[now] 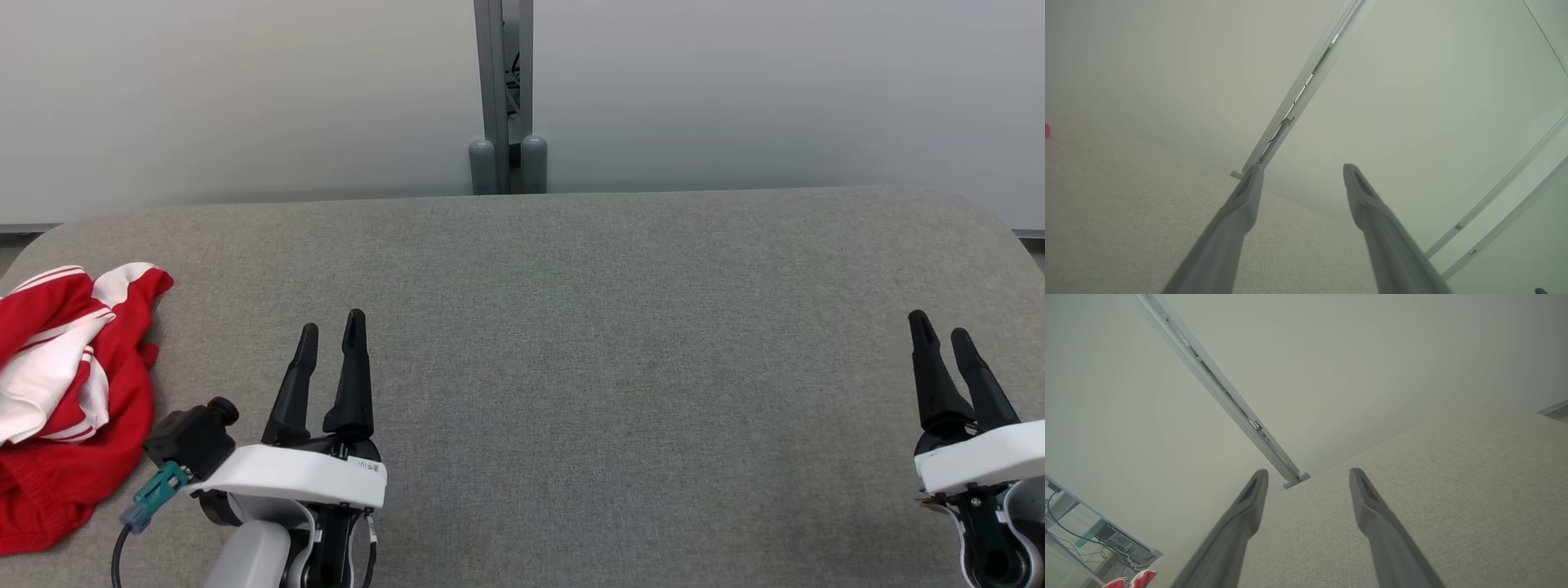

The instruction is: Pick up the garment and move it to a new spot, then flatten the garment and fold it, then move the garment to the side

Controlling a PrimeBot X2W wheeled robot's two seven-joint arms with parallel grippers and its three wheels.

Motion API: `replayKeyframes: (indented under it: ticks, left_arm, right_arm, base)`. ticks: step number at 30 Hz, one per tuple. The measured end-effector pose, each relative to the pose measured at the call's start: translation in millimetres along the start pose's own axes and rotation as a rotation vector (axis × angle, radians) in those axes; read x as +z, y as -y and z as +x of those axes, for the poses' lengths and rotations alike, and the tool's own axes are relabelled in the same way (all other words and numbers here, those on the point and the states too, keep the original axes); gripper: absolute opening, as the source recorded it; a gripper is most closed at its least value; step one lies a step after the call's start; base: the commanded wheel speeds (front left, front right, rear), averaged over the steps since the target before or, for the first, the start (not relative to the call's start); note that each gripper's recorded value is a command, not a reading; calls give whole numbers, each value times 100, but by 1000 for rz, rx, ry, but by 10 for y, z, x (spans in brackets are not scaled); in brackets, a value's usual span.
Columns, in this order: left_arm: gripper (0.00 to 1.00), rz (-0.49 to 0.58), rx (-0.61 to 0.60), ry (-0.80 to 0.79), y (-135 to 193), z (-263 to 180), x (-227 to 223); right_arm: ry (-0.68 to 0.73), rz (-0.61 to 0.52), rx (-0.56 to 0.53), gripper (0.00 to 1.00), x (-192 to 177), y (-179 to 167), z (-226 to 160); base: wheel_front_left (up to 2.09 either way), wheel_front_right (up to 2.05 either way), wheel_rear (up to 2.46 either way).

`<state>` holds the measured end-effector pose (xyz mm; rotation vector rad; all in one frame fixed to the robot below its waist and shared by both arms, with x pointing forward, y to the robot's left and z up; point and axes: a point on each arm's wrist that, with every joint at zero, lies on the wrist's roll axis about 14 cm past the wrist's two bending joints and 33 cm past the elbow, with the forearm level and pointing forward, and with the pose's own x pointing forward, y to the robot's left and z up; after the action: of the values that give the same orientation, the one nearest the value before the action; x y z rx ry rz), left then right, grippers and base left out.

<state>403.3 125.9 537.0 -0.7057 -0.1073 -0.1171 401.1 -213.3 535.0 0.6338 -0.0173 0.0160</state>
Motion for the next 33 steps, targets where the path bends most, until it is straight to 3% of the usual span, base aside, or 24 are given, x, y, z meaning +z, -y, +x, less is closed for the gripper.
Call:
replayKeyframes:
  ticks: [12,33]
  left_arm:
    - [100,194,18,-62,-97,-19,-112]
    - [100,370,49,-98,-195,-27,-85]
  right_arm:
    - [-8,-223,40,100,-135,-138,1]
    - [-30,-396,103,100,-381,-328,-63]
  base:
    - [0,0,0]
    - [0,0,0]
